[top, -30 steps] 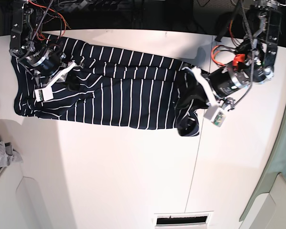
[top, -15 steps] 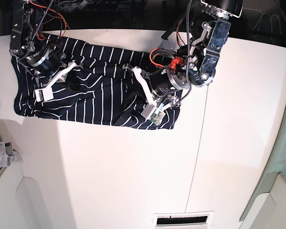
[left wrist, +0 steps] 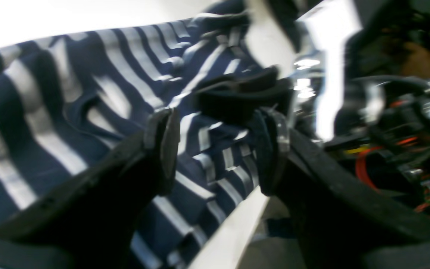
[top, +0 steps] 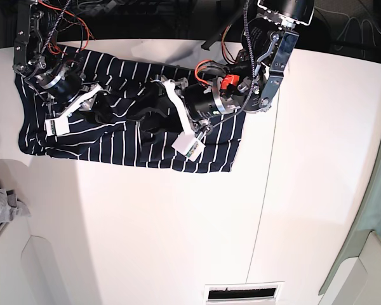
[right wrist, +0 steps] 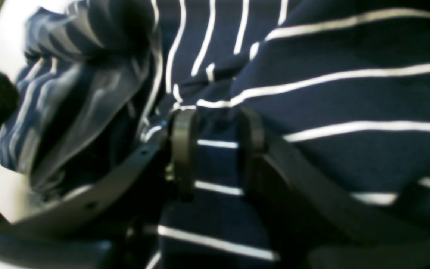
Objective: Layout the t-shirt on the table in an organized manner, then fold the t-shirt properly
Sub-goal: 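Carry the end held by the left gripper over toward the right gripper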
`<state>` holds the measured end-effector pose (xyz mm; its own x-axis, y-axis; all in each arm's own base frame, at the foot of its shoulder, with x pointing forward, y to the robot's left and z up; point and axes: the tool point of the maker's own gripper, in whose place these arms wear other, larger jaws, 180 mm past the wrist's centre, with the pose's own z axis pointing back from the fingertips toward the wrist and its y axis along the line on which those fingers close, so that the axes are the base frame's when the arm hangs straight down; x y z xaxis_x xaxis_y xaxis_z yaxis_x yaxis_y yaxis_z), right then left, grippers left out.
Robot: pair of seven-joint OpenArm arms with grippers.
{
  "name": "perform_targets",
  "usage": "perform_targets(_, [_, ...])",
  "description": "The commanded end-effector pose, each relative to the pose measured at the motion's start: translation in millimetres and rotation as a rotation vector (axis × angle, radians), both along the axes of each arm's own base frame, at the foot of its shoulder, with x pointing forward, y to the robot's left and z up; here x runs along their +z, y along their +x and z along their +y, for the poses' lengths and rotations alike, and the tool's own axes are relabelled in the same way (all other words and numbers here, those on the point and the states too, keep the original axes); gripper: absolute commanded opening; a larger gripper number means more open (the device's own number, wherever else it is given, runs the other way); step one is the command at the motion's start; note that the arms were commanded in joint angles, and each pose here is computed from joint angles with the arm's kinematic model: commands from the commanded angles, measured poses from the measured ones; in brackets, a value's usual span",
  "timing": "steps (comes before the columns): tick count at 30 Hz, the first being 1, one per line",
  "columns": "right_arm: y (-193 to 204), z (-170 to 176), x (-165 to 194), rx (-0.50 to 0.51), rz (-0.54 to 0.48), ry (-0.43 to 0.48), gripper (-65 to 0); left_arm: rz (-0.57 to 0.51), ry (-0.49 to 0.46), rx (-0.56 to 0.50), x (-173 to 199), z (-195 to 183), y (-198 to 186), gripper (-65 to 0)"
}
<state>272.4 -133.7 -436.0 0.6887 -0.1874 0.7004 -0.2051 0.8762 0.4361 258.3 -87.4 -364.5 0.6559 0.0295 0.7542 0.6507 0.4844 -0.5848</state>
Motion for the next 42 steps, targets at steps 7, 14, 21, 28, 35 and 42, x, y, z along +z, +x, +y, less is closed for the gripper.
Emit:
perform_targets(7, [23.7,-18.0,42.1,-0.053,-0.135,0.015,-45.2,-0.037,-0.05,0.042,17.5,10.4,15.9,-31.3])
perform_targets(14, [34.6,-83.1,90.6,-0.178,-0.248,-0.07,-45.2,-0.04,0.055,0.161,0.4,76.4,35.8,-31.3])
perform_targets(21, [17.7,-185.9,66.6,-0.36,-0.101,-0.21,-20.3,-0.042,0.165,0.175,-12.4,121.3,37.5,-31.3])
perform_targets(28, [-9.6,-187.0,18.2,-0.377,0.044,-0.036,-20.4,-0.027,0.182,0.173,-18.5,127.6,31.3,-31.3])
perform_targets(35, [-23.2,-180.0,-2.8,-0.4,0.102,0.058,-20.4,-0.022,0.185,0.172,-20.4,128.3,29.1,-31.3])
perform_targets(42, [-15.7,-144.7,-5.2,-0.333,0.107,0.148,-20.4,-0.019,0.18,0.172,-20.7,126.9,28.1,-31.3])
